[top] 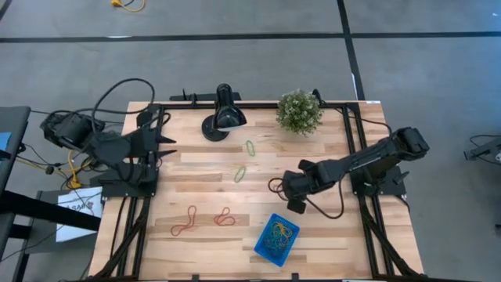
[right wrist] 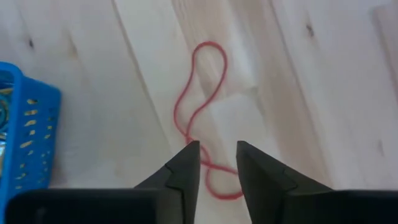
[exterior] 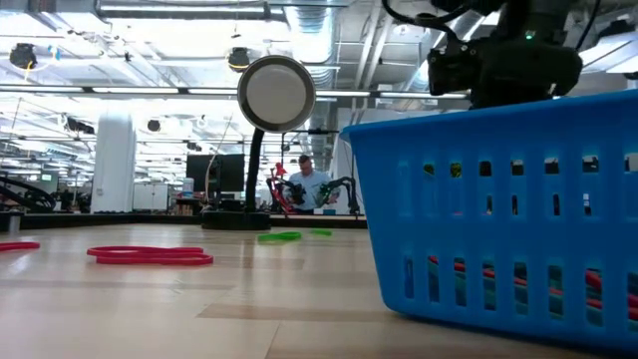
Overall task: Pick and place items into bin
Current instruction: Put the red rubber band into the blue bin
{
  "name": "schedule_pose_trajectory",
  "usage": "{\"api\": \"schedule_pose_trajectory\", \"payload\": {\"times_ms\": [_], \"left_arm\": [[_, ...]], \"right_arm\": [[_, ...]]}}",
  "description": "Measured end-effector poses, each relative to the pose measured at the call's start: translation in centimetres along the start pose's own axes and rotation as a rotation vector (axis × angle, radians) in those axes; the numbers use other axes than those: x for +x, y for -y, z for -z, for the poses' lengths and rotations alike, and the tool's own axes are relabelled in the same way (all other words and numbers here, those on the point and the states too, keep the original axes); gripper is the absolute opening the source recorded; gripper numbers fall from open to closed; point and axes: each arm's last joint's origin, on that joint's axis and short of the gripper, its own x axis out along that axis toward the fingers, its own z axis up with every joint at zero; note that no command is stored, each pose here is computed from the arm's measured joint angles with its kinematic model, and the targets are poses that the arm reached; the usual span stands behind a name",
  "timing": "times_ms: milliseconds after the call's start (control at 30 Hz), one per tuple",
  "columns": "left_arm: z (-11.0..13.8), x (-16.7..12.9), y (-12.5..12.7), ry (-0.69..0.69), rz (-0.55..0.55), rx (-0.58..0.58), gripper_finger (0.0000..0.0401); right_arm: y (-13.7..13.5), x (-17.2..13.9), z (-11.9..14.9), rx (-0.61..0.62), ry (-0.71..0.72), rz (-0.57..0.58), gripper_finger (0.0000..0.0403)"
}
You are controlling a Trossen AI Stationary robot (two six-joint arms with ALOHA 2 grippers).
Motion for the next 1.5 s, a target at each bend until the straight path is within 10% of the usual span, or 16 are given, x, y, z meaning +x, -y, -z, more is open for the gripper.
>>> {"api": "schedule_pose_trajectory", "payload": {"times_ms": [733, 1167, 1500], "left_arm": [[1.7, 4.8, 3.0, -0.255, -0.051, 0.203, 0.0107], [1.6, 6.4, 4.1, -0.329, -0.056, 0.302, 0.0107], [1.7, 6.2, 3.9, -0.328, -0.065, 0.285, 0.0107]], "right_arm": [[0.5, 7.1, -0.2, -0.166, -0.29, -0.032, 0.0175], [1.8, 7.2, -1.3, -0.123, -0.332, -0.145, 0.0016], [-0.8, 2.8, -3.8, -0.179, -0.272, -0.267, 0.0004]]}}
